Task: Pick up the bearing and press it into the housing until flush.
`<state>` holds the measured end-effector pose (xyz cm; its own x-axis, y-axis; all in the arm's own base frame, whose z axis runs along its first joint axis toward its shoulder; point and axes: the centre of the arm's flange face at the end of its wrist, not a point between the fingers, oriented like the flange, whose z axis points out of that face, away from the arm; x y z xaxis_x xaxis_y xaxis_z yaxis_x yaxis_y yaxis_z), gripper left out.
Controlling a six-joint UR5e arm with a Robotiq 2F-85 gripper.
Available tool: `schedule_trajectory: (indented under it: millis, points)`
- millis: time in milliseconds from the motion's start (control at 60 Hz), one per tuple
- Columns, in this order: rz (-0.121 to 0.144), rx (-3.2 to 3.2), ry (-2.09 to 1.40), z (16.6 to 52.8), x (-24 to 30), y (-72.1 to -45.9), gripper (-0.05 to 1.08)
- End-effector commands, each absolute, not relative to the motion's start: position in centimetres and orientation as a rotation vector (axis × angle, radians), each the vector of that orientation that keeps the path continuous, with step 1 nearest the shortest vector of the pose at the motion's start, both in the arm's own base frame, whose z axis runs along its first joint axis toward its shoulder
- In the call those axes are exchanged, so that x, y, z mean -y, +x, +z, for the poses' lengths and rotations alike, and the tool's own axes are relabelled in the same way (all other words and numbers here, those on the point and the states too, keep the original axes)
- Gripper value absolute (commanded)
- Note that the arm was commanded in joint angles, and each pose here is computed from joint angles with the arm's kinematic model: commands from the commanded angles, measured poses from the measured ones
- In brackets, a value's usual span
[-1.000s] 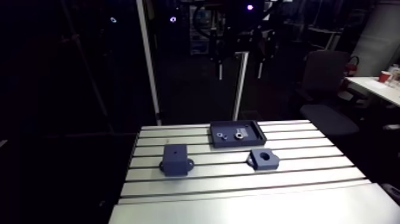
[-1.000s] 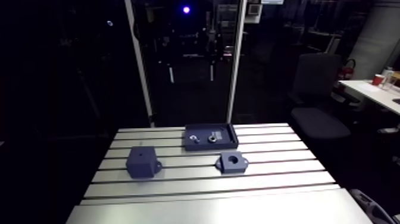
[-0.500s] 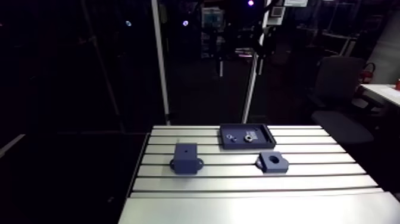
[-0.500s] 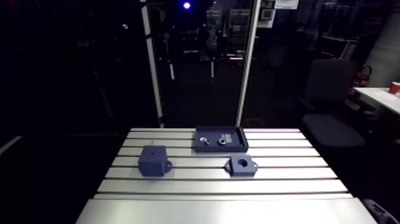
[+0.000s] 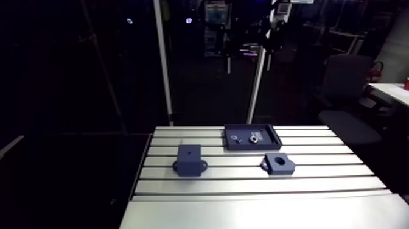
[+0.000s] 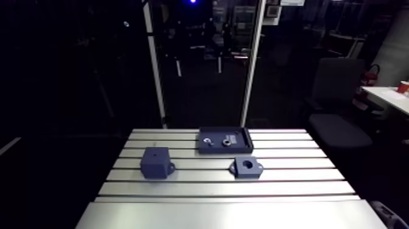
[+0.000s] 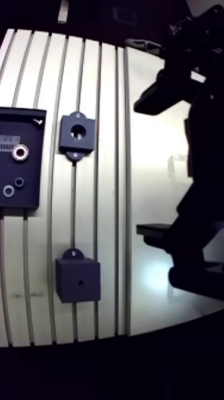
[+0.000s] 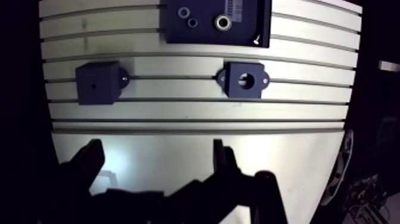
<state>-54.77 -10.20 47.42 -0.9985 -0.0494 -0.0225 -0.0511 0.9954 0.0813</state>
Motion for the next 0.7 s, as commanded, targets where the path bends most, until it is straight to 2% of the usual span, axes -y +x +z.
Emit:
schedule_trajectory:
  millis: [17, 183, 400, 617, 700]
  points:
    - [0.148, -3.128, -0.155, 46.3, 9.4, -56.7, 0.01]
    - [0.140, -3.138, -0.111, 43.7, 5.3, -59.4, 0.01]
    - [0.133, -3.135, -0.057, 39.8, 2.8, -62.1, 0.01]
    - [0.133, -3.144, -0.043, 36.9, 2.1, -63.8, 0.01]
    - [0.125, -3.134, -0.046, 35.3, 2.1, -64.5, 0.01]
